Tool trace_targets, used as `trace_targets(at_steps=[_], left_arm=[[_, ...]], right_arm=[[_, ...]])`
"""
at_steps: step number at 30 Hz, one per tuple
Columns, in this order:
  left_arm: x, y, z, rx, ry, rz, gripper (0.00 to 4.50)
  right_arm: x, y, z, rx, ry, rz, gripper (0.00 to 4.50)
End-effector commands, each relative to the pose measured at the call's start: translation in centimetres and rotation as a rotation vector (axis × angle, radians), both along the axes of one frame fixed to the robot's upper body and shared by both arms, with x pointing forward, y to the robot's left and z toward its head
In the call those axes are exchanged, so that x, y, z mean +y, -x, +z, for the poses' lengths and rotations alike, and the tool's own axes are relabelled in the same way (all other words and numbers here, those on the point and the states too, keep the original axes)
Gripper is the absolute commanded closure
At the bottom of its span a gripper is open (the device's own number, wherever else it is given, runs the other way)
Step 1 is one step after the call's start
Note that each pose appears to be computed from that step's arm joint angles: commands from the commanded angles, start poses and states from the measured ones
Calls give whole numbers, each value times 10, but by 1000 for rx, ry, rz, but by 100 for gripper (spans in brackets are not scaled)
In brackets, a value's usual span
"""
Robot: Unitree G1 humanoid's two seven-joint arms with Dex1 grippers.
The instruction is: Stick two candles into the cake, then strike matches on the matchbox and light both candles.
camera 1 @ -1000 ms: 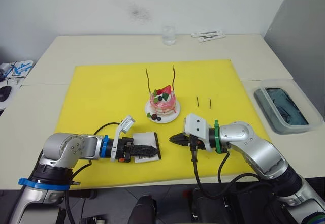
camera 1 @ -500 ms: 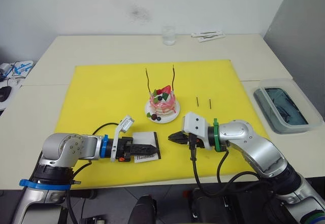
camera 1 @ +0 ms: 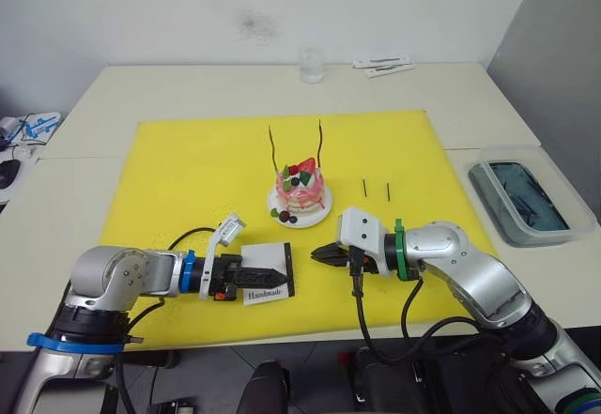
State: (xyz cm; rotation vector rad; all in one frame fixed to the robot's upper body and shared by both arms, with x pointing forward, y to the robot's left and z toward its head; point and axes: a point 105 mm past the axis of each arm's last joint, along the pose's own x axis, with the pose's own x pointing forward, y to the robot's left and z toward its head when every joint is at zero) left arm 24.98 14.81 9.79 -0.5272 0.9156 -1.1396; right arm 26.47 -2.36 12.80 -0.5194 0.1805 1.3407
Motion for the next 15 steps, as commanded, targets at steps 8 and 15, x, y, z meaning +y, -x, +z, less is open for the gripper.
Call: trace_targets(at_steps=[8,15], left_arm=[[-7,11,20,-106,34,-135,447],[-11,14,17,-124,20,-186,447]], right_arm=[[-1,0,23,-31,-86,-14,450],[-8,2,23,-16,-98,-21,450]])
